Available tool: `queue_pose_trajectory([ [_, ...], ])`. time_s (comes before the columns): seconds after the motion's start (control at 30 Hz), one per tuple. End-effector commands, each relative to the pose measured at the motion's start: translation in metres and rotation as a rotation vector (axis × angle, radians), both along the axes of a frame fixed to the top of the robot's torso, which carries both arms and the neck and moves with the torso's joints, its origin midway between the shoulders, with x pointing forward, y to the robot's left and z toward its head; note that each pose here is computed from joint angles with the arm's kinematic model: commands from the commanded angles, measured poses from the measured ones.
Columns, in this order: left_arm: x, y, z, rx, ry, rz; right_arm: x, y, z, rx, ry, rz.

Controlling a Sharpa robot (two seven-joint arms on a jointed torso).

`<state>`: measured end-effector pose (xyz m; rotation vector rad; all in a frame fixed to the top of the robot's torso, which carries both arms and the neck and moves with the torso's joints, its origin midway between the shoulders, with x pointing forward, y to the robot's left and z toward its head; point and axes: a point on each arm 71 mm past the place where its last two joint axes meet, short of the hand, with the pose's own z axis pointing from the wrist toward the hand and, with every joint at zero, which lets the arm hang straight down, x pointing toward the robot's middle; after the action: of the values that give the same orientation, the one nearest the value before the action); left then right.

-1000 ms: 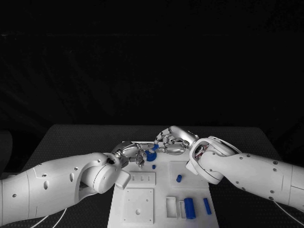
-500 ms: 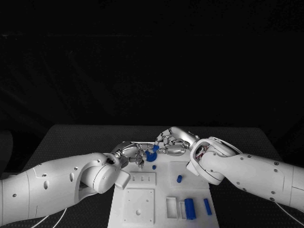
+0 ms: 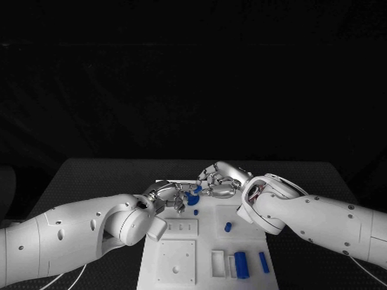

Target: Assemble the parts on the task board

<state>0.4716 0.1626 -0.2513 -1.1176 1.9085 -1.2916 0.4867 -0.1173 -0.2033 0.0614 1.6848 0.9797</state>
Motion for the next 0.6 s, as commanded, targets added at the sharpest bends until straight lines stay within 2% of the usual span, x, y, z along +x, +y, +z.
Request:
queue_pose_trajectory([
  [0.03, -0.0009, -0.004, 0.0013, -0.016, 0.001, -0.026, -0.0022, 0.0033, -0.0015, -0.01, 0.011, 0.042],
  [0.6, -0.0001, -0.0034, 0.0019, -0.024, -0.01, -0.027, -0.0012, 0.0019, -0.0026, -0.017, 0.017, 0.039],
])
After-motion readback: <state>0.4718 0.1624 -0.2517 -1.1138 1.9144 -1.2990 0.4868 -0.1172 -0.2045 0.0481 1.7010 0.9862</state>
